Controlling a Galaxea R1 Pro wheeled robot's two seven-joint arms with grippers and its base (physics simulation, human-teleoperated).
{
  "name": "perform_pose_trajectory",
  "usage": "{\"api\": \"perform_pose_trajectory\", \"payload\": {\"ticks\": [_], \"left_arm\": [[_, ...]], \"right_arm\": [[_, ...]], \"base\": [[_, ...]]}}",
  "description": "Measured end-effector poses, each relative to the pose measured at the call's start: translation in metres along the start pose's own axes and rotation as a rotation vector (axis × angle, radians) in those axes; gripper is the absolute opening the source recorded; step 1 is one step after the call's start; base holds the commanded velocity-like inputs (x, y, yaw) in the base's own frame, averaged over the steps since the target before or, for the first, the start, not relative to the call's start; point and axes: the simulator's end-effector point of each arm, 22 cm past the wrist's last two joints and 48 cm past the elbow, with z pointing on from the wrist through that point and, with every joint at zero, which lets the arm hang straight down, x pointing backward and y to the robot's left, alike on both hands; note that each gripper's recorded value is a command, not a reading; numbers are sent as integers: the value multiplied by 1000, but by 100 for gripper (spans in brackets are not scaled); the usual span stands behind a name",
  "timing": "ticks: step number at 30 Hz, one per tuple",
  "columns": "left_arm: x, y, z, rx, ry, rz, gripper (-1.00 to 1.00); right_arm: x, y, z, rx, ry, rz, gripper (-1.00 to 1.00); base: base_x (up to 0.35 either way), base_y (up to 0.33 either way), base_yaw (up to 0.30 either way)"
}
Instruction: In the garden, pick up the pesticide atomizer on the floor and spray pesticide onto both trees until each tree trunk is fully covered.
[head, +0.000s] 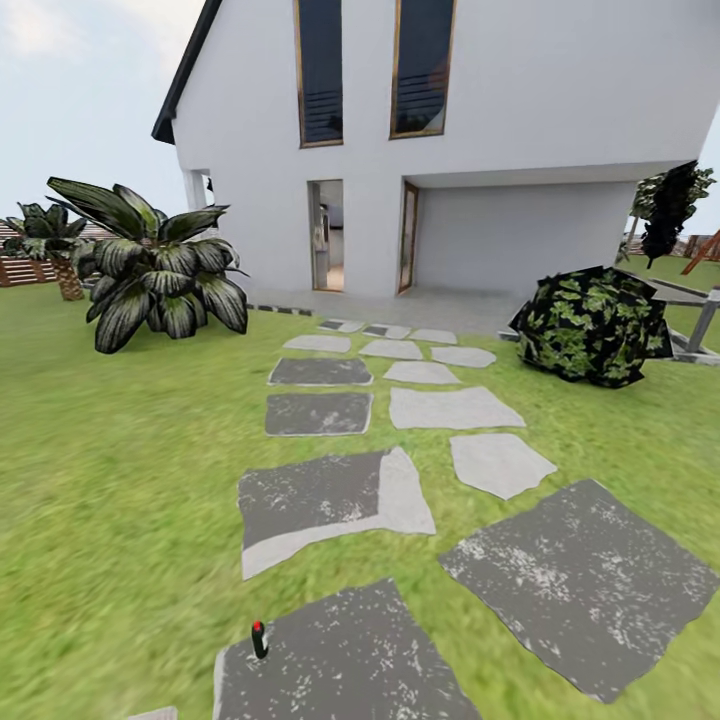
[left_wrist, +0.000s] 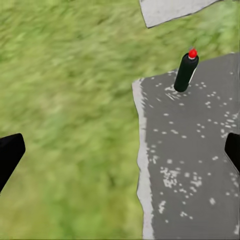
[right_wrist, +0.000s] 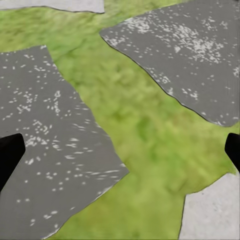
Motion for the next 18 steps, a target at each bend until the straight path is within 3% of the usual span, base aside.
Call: {"api": "perform_pose_trajectory", "payload": {"ticks": [5,18], "left_arm": [[0,0,0,0,-1,0,100],[0,0,0,1,-1,0,100]], "right_arm": [[-1,0,0,1,-2,0,100],[-1,-1,0,4,-3,1,100]], "base": [[324,-59,71],[207,-208,247]]}}
